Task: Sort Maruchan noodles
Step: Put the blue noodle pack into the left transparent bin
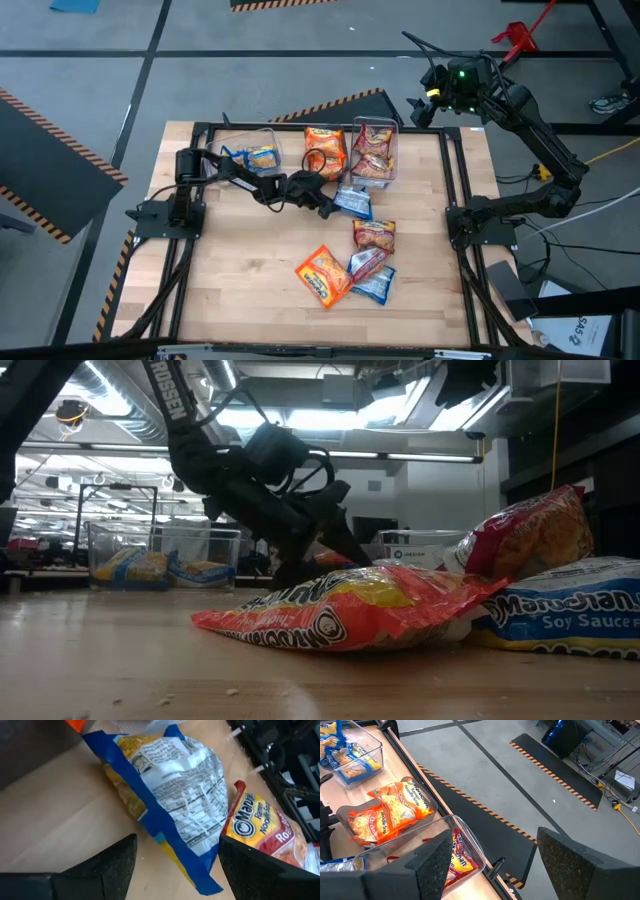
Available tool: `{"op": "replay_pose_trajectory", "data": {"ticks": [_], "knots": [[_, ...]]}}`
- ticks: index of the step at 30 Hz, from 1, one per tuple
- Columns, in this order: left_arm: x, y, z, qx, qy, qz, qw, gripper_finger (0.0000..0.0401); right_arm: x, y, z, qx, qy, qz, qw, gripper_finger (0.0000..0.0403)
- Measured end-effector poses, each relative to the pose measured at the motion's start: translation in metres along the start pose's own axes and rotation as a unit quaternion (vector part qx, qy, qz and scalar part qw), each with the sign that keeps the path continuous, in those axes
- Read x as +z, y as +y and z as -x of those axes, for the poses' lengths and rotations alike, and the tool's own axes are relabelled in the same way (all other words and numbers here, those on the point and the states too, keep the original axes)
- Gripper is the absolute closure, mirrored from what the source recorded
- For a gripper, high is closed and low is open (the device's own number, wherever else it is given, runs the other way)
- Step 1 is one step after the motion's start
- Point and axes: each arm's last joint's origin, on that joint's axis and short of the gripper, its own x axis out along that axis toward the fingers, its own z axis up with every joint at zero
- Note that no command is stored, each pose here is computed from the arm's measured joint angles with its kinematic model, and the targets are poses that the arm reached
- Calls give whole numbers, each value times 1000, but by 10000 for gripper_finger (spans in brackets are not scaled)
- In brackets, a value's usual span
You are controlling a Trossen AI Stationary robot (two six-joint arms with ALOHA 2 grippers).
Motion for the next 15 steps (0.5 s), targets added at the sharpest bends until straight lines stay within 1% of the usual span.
{"op": "replay_pose_trajectory", "data": {"ticks": [3, 7, 11, 15], "knots": [[0, -1, 0, 2, -7, 2, 1000, 140, 0, 0, 0, 0, 0, 1, 1000, 125], [0, -2, 0, 4, -16, 4, 1000, 159, 0, 0, 0, 0, 0, 1, 1000, 125], [0, -2, 0, 6, -18, 16, 1000, 189, 0, 0, 0, 0, 0, 1, 1000, 125], [-1, -2, -1, 5, -17, 17, 1000, 228, 0, 0, 0, 0, 0, 1, 1000, 125]]}}
